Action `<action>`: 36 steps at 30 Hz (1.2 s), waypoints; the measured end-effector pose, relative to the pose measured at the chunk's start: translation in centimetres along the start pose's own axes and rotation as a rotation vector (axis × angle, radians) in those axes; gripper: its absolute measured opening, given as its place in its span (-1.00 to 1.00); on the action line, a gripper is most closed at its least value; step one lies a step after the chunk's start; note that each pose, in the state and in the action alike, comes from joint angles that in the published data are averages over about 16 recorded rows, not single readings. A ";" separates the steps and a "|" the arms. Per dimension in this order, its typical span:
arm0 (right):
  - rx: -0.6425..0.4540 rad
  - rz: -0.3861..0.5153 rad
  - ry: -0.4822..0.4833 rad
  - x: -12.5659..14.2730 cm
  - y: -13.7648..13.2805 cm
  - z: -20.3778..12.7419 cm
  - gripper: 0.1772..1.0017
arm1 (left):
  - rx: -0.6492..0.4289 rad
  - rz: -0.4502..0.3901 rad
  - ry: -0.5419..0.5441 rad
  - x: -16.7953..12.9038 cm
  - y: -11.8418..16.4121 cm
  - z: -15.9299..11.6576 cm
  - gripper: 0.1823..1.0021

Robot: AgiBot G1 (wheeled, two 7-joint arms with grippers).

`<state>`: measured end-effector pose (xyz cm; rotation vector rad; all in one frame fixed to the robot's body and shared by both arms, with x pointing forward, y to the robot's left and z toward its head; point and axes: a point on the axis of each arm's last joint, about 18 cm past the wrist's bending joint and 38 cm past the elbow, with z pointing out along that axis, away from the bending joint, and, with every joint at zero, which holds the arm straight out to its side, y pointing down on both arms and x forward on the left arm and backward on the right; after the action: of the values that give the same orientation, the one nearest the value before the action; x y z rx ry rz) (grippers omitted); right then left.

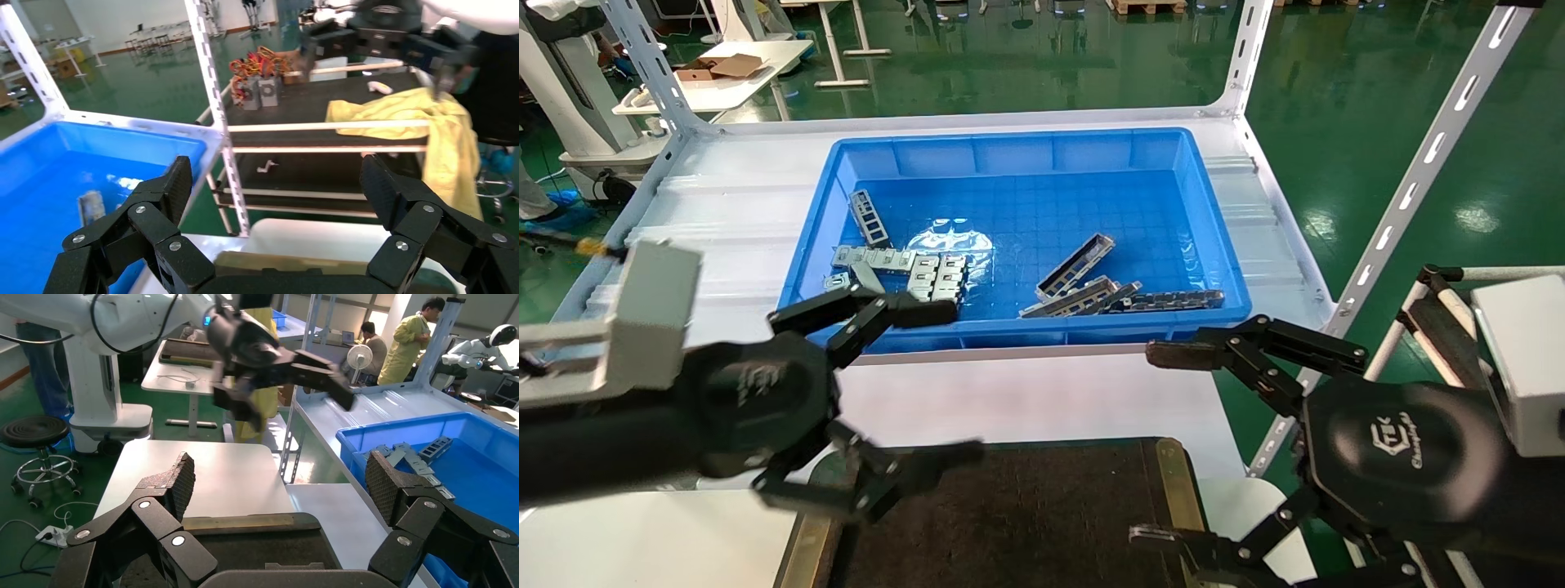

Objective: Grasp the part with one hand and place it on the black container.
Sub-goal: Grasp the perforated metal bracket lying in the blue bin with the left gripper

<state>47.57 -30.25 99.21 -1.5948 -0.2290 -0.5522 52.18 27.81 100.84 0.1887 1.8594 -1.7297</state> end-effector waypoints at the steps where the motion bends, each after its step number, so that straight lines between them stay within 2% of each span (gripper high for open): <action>1: 0.000 0.000 0.000 0.0 0.0 0.0 1.00 | -0.003 0.003 -0.011 -0.5 0.0 0.4 1.00; 22: 0.000 0.000 0.000 0.0 0.0 0.0 1.00 | -0.081 0.022 -0.281 -13.1 1.6 11.5 1.00; 29: 0.000 0.000 0.000 0.0 0.0 0.0 1.00 | -0.131 0.012 -0.343 -15.5 2.8 15.1 1.00; 36: 0.000 0.000 0.000 0.0 0.0 0.0 1.00 | -0.192 0.007 -0.387 -16.6 4.3 17.5 1.00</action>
<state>47.58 -30.25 99.21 -1.5948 -0.2290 -0.5522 73.35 16.56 105.74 -0.2018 1.7154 -1.4484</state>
